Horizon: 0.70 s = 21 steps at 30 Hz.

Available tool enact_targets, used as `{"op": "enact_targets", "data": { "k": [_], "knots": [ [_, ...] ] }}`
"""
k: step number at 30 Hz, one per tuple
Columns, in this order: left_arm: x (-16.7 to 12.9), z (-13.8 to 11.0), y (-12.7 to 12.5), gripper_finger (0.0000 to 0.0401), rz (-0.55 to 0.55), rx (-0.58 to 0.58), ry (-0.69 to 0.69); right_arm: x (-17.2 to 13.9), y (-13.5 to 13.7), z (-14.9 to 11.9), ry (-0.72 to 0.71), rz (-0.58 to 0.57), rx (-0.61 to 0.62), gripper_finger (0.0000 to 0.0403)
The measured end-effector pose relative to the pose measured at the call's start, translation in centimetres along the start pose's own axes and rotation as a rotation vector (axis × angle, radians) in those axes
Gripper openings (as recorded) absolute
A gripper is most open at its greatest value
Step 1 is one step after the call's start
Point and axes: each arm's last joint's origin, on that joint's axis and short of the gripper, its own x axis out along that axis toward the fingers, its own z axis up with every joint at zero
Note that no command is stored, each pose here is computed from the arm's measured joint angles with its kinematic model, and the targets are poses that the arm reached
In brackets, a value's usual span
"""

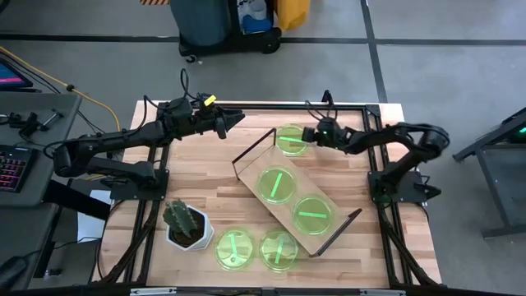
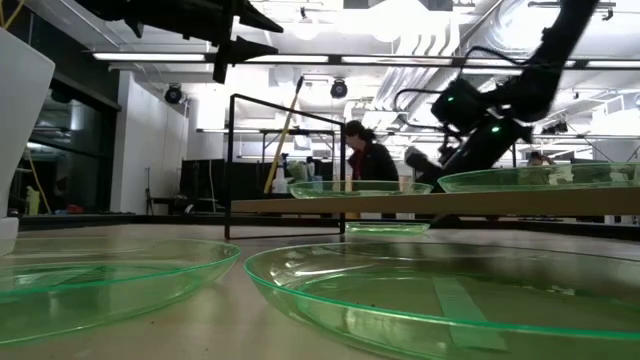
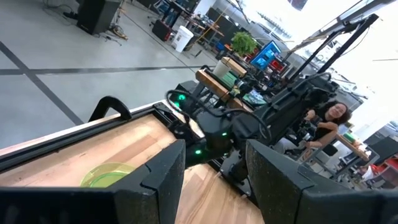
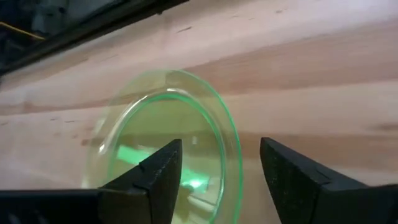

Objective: Place and stack plates onto a shelf
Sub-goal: Stack the top center transparent green plate on top of the left transparent green plate on the shelf

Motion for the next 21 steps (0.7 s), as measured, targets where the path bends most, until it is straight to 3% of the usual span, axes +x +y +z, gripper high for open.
{"op": "enact_targets", "data": {
  "k": [12, 15, 19, 21],
  "knots": [
    [0.0, 0.1, -0.1, 0.0161, -0.007, 0.001, -0.012, 3.4, 1.3, 0.1, 0.046, -0.119, -0.116, 0.0188],
    [0.0, 0.1, -0.1, 0.0161, -0.007, 0.001, -0.012, 3.4, 1.0, 0.0, 0.049, -0.156, -0.124, 0.0147],
    [0.0, 0.1, -0.1, 0.0161, -0.007, 0.007, -0.012, 3.3, 0.5, 0.0, 0.065, -0.196, -0.155, 0.0039],
    [0.0, 0.1, -0.1, 0.0161, -0.007, 0.01, -0.012, 3.1, 0.5, 0.1, 0.075, -0.195, -0.171, 0.0014]
  ]
}}
